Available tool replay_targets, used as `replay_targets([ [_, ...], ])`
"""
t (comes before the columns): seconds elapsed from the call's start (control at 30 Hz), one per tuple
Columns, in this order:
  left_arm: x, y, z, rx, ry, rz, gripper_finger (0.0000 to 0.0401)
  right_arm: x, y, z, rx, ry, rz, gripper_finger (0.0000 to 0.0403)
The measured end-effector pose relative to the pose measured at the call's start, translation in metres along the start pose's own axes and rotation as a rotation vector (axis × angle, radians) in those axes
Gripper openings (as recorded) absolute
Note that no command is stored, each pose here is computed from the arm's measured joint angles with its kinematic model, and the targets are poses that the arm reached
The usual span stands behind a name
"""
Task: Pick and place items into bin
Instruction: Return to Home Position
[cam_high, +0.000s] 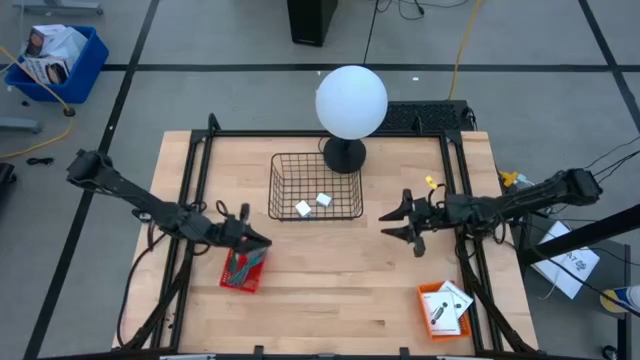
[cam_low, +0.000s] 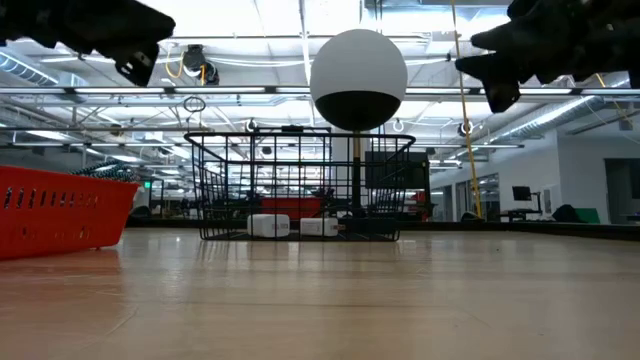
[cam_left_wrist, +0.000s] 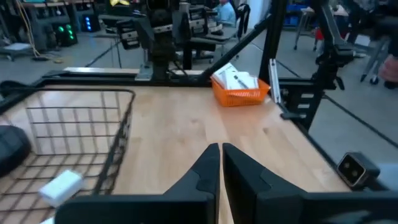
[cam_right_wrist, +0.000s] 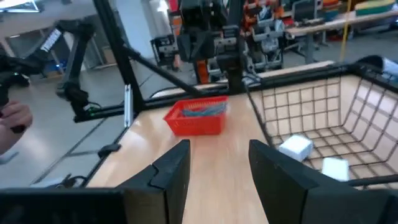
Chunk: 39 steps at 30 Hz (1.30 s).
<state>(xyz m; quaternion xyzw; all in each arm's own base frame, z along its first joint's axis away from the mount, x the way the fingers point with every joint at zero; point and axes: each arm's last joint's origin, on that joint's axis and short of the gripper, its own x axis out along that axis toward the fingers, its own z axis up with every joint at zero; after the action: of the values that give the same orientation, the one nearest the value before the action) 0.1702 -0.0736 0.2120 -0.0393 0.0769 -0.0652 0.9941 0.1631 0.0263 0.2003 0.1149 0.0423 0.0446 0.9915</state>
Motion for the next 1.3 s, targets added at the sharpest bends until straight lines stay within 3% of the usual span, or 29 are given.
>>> replay_targets([
  [0.27,-0.037,0.014,0.001,0.022,-0.025,0.042,0.0024,-0.023,-0.009,0.005,-0.041,0.018,-0.066,0.0155],
  [0.63,-0.069,0.024,0.007,0.069,-0.091,0.059,0.0024,-0.049,-0.017,0.006,-0.112,-0.105,-0.103,0.0155],
  [0.97,-0.074,0.038,-0.03,0.033,-0.112,0.034,0.0024,-0.064,-0.026,-0.002,-0.099,-0.12,-0.047,0.0155],
  [1.13,-0.08,0.041,-0.035,0.041,-0.108,0.035,0.0024,-0.068,-0.029,-0.002,-0.114,-0.118,-0.026,0.0155],
  [1.3,-0.085,0.042,-0.037,0.081,-0.104,0.032,0.0024,-0.065,-0.038,-0.02,-0.116,-0.088,-0.056,0.0155],
])
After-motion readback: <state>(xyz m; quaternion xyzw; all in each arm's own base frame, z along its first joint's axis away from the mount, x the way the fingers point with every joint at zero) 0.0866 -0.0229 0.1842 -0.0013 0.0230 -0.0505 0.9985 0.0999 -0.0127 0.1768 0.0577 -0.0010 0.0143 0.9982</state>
